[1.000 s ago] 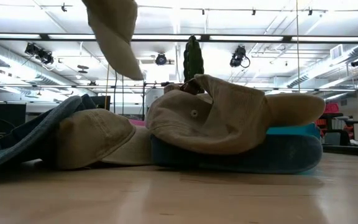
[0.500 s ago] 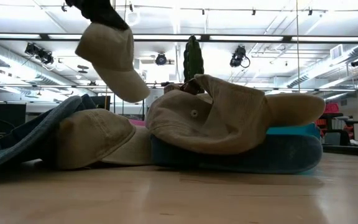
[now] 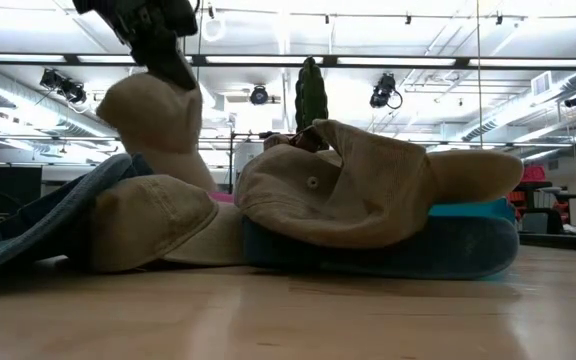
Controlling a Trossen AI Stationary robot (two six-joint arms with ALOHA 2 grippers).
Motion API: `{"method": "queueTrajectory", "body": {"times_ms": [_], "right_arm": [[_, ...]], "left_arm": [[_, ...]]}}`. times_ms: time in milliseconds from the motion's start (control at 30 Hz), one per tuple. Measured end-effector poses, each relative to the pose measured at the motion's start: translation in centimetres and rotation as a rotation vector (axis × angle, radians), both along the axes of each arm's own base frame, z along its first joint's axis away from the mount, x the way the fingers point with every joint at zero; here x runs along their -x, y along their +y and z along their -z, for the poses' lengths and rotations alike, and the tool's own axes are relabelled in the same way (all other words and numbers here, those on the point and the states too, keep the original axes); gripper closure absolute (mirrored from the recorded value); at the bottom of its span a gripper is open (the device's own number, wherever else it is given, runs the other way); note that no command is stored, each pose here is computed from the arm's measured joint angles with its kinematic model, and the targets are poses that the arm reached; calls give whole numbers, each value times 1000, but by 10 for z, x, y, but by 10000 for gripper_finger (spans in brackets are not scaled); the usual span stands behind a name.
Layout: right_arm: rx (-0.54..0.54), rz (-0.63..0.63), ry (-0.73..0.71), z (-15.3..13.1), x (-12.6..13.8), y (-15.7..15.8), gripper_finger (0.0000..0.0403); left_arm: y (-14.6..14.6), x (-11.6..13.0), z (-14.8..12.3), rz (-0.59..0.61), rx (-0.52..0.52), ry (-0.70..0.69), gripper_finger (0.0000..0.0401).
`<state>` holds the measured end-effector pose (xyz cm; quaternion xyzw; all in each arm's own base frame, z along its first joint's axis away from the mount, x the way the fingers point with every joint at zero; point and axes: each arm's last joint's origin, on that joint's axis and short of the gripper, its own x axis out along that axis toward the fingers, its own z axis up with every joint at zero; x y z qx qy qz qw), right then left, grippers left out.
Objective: Pick & Place hat
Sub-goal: Put the right brown cap into the red bin
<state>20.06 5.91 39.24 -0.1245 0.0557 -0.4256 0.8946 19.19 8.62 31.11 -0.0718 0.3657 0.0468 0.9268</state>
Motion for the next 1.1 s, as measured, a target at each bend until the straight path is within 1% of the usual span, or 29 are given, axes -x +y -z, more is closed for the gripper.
{"method": "queueTrajectory", "body": {"times_ms": [133, 333, 567, 667, 800, 1000, 1100], "right_arm": [[0, 2, 2, 0, 0, 0, 213], [1, 2, 5, 1, 0, 0, 213], [5, 2, 14, 1, 0, 0, 213], [0, 2, 14, 3, 0, 0, 213], [-18, 2, 9, 6, 0, 0, 213], [-34, 3, 15, 10, 0, 0, 213], [-33, 3, 17, 11, 0, 0, 213]], "left_arm": [[6, -7, 9, 51, 3, 30, 397], [16, -17, 24, 85, -3, 90, 397], [26, -24, 42, 118, 32, 176, 397], [30, -23, 47, 115, 18, 224, 397], [37, -16, 49, 47, -19, 292, 396], [41, 1, 54, 0, 58, 405, 396], [43, 5, 55, -12, 77, 428, 397]]}}
